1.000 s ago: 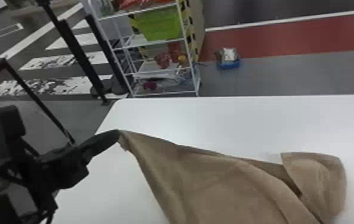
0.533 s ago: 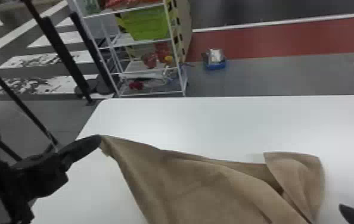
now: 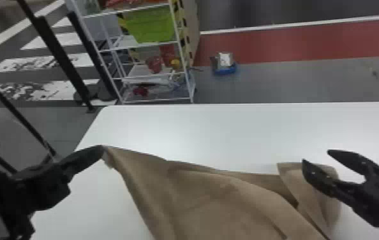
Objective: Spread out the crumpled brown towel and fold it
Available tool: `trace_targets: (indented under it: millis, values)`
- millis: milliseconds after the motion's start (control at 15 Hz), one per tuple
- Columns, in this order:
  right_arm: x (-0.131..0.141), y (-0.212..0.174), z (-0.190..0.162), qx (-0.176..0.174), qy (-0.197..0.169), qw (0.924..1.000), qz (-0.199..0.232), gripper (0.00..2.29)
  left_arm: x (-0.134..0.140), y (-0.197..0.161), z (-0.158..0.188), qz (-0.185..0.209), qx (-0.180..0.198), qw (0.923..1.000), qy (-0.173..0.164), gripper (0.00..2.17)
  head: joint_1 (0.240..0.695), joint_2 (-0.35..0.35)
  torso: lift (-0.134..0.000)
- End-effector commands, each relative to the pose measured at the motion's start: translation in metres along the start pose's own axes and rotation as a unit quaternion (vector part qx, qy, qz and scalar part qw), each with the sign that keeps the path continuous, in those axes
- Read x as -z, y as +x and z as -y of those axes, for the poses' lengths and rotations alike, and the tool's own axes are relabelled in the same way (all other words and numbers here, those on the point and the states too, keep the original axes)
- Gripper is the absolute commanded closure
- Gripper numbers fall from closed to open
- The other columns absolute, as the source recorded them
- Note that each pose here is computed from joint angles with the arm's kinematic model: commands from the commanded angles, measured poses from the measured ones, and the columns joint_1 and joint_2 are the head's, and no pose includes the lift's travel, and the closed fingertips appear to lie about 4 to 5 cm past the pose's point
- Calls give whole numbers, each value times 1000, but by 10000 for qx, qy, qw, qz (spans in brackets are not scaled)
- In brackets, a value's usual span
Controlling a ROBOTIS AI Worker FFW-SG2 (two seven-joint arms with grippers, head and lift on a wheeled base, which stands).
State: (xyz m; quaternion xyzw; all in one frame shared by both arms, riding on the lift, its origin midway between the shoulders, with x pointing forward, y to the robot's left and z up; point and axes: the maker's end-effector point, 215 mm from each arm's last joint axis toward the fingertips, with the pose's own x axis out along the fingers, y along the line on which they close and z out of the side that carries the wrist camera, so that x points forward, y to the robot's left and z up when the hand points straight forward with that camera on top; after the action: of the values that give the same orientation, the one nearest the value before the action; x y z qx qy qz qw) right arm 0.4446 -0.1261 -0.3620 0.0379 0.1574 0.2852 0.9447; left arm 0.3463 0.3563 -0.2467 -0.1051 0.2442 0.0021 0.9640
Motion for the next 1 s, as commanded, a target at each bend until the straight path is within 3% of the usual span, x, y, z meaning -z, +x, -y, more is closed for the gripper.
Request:
trace_targets:
  millis: [0,133,333,800,933]
  values:
    - [29,28,-34,-76,-196,9970,-750,407,7,4,-2,-119,11,9999,-78,1875,695,318,-124]
    - [53,48,-57,-110,-458,9901,-1321,461,11,6,-4,-162,34,9998,-122,1875,695,350,-124]
    - [59,60,-68,18,-763,9845,-1582,475,15,8,-8,-215,6,9996,-159,1875,695,350,-124]
    - [69,45,-27,587,-719,9782,-1856,556,17,7,-9,-237,3,9996,-168,1875,695,350,-124]
    - [66,41,-22,645,-728,9785,-1818,451,18,8,-7,-247,16,9996,-159,1875,695,350,-124]
